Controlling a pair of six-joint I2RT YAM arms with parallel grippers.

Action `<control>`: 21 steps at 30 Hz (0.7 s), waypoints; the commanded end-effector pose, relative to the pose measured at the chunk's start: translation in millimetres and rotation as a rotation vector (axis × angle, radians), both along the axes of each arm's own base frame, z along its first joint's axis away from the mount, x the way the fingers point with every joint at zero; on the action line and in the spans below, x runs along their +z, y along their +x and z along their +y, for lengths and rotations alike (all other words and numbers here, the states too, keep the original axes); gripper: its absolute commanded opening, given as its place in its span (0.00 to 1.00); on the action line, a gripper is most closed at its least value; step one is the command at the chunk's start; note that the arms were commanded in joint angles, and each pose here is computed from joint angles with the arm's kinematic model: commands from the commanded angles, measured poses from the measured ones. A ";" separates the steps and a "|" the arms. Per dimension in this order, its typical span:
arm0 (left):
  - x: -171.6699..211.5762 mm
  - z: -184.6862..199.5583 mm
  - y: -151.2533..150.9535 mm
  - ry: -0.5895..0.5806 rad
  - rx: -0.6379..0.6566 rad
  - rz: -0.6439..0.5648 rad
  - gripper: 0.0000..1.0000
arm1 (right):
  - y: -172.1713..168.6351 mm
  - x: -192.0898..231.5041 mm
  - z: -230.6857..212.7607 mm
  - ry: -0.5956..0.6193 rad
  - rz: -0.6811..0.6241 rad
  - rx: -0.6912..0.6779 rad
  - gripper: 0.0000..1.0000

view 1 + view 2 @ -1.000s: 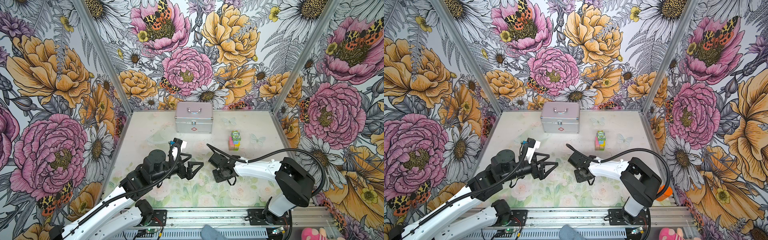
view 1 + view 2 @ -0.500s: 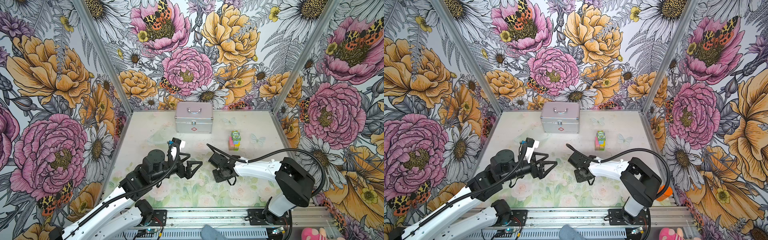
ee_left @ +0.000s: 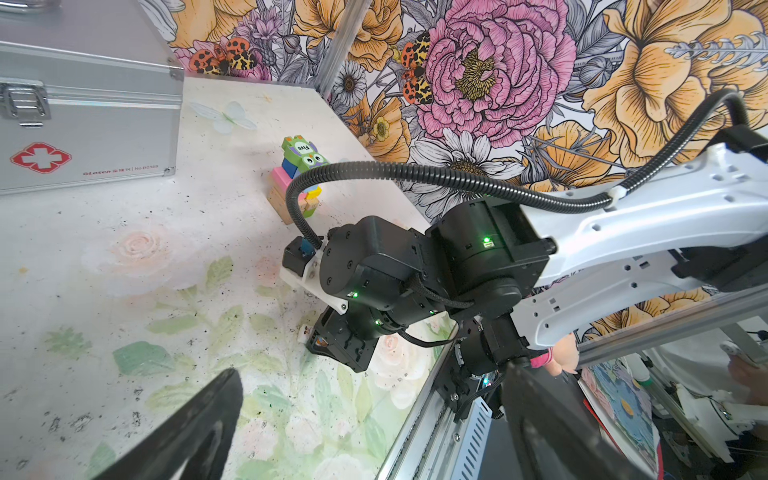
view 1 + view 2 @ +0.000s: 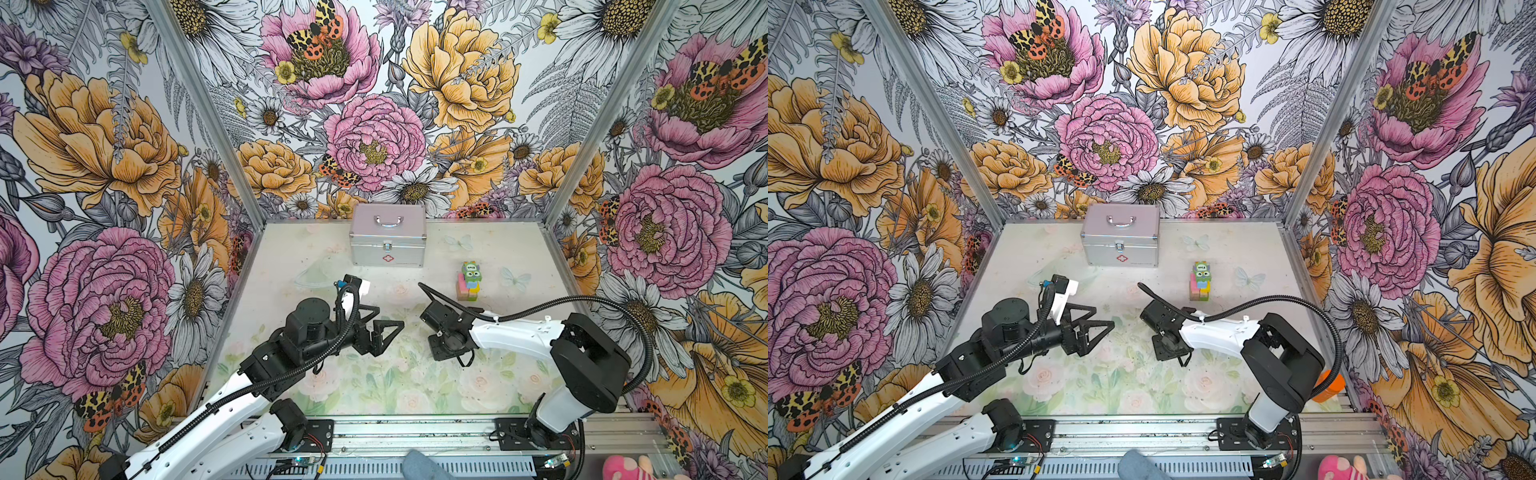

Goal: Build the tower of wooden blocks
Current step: 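Lift the cartoon tile with the right gripper off the table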

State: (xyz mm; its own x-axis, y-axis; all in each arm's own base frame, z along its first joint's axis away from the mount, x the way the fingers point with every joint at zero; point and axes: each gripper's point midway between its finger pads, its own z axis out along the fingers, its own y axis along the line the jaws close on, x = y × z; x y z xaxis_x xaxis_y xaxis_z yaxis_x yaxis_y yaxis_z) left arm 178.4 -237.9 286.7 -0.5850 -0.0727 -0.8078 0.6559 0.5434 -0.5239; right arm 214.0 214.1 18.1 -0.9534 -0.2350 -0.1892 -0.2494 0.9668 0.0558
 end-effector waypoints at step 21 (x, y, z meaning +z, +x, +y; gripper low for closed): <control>1.0 1.0 3.2 -0.007 -0.005 -0.006 0.99 | 16.6 19.0 -16.1 0.049 -0.011 -0.073 0.32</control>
